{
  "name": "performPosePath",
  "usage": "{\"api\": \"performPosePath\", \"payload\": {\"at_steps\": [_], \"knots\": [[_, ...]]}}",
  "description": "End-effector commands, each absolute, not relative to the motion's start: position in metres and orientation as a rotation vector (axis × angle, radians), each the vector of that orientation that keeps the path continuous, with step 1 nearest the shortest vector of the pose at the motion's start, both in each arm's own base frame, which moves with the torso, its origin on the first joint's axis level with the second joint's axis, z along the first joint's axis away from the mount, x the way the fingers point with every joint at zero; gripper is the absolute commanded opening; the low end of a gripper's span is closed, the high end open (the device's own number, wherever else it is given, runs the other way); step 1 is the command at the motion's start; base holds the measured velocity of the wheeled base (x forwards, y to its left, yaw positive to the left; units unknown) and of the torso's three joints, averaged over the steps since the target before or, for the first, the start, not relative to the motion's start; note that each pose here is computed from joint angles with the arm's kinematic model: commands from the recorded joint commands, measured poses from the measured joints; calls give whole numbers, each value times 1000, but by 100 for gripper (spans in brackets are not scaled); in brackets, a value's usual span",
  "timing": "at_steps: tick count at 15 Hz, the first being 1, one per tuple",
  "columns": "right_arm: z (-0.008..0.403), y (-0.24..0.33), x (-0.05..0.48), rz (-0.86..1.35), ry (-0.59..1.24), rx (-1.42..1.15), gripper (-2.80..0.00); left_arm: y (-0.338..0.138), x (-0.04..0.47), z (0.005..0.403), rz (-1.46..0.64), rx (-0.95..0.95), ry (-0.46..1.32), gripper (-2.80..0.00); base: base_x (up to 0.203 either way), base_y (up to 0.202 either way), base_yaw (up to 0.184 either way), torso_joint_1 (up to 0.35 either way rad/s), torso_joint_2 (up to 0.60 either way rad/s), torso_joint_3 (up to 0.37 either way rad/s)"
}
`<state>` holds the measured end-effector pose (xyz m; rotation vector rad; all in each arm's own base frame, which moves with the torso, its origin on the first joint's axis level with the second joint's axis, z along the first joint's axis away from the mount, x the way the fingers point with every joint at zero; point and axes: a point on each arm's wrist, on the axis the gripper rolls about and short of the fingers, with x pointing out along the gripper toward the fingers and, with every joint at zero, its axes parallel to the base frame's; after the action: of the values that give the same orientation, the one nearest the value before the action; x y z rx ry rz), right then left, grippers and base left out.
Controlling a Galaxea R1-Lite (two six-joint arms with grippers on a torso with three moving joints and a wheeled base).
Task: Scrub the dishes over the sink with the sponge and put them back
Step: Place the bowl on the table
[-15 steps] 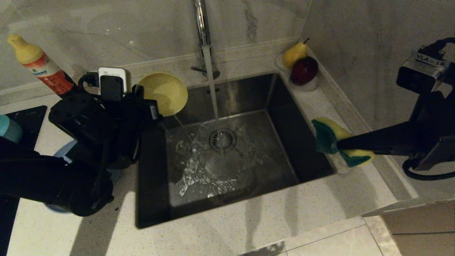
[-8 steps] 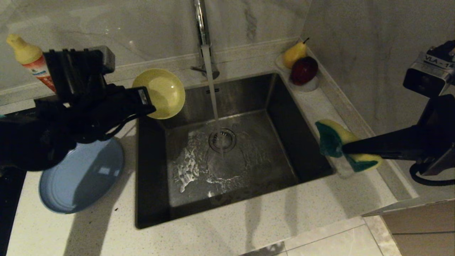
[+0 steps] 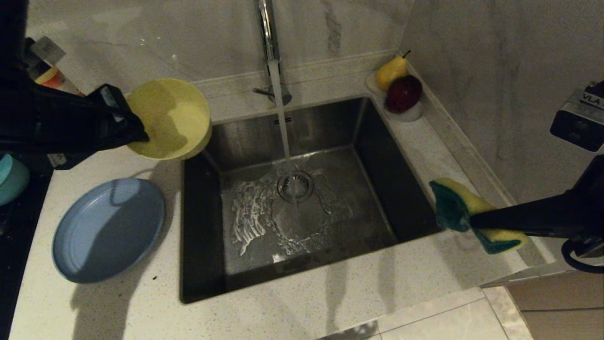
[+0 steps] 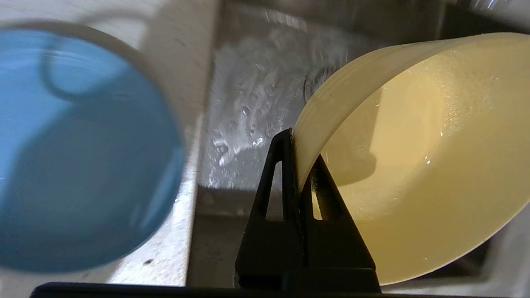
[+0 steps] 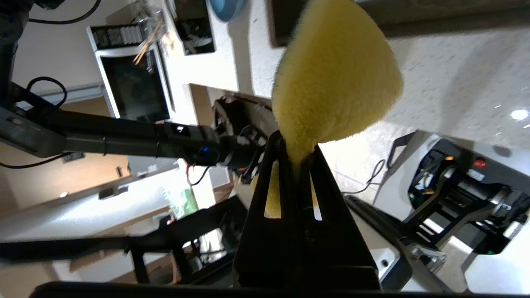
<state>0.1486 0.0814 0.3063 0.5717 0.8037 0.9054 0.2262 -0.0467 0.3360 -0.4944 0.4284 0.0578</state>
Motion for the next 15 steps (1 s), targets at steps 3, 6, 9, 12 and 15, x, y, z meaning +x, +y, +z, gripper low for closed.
{"api": "performPosePath", "payload": {"at_steps": [3, 6, 9, 12, 15], "knots": [[305, 80, 144, 910, 815, 580, -280, -3, 197, 346, 248, -578, 379, -280, 0, 0, 0, 0, 0, 0], [299, 76, 137, 906, 822, 578, -280, 35, 193, 333, 462, -645, 392, -280, 0, 0, 0, 0, 0, 0], [295, 75, 136, 893, 833, 583, -280, 70, 185, 326, 649, -693, 372, -280, 0, 0, 0, 0, 0, 0], [286, 75, 136, 879, 862, 584, -280, 111, 190, 311, 777, -771, 399, -280, 0, 0, 0, 0, 0, 0], [284, 73, 140, 857, 861, 589, -280, 149, 194, 289, 848, -874, 448, -280, 0, 0, 0, 0, 0, 0]]}}
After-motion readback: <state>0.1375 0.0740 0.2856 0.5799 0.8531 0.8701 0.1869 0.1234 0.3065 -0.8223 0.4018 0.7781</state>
